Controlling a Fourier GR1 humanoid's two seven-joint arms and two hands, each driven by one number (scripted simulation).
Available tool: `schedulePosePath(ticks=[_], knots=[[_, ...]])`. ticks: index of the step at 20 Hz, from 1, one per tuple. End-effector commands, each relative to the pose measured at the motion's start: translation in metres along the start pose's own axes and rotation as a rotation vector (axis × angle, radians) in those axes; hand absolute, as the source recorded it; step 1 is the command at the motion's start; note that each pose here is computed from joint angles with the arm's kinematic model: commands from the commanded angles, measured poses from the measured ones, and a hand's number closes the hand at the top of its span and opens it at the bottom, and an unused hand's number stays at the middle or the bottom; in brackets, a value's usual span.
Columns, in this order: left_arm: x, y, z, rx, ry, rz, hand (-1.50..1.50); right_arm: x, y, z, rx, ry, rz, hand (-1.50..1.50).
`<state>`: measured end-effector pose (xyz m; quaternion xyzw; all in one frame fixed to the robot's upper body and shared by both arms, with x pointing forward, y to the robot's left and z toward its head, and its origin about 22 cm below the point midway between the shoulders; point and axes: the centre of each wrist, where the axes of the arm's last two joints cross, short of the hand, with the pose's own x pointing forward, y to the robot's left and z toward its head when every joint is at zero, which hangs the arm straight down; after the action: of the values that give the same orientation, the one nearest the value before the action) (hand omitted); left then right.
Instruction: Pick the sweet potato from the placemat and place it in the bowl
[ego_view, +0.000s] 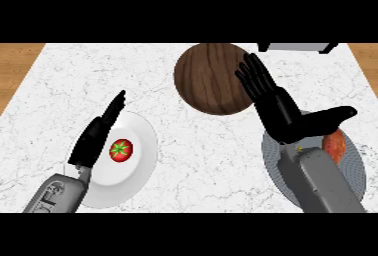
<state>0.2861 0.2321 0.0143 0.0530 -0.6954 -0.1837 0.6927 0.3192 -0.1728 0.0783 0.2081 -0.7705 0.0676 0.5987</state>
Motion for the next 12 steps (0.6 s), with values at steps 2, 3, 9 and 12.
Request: schedulePosePath(ticks=[2,3,9,12], knots=[[-0.006,-0.007,0.009,0.023,0.014,0.118,0.00,0.004,-0.065,0.035,-0.272,0.106,0.242,1.50],[-0.007,-0.006,0.011,0.034,0.030,0.182,0.00,-0.001,-0.084,0.049,-0.396,0.144,0.345,1.50],[-0.009,-0.020,0.018,0.063,0.056,0.358,0.00,0.010,-0.193,0.148,-1.156,0.344,0.700,-1.50],[0.002,-0.036,0.017,-0.037,0.040,0.419,0.00,-0.016,-0.153,0.158,-1.108,0.254,0.877,-1.50]])
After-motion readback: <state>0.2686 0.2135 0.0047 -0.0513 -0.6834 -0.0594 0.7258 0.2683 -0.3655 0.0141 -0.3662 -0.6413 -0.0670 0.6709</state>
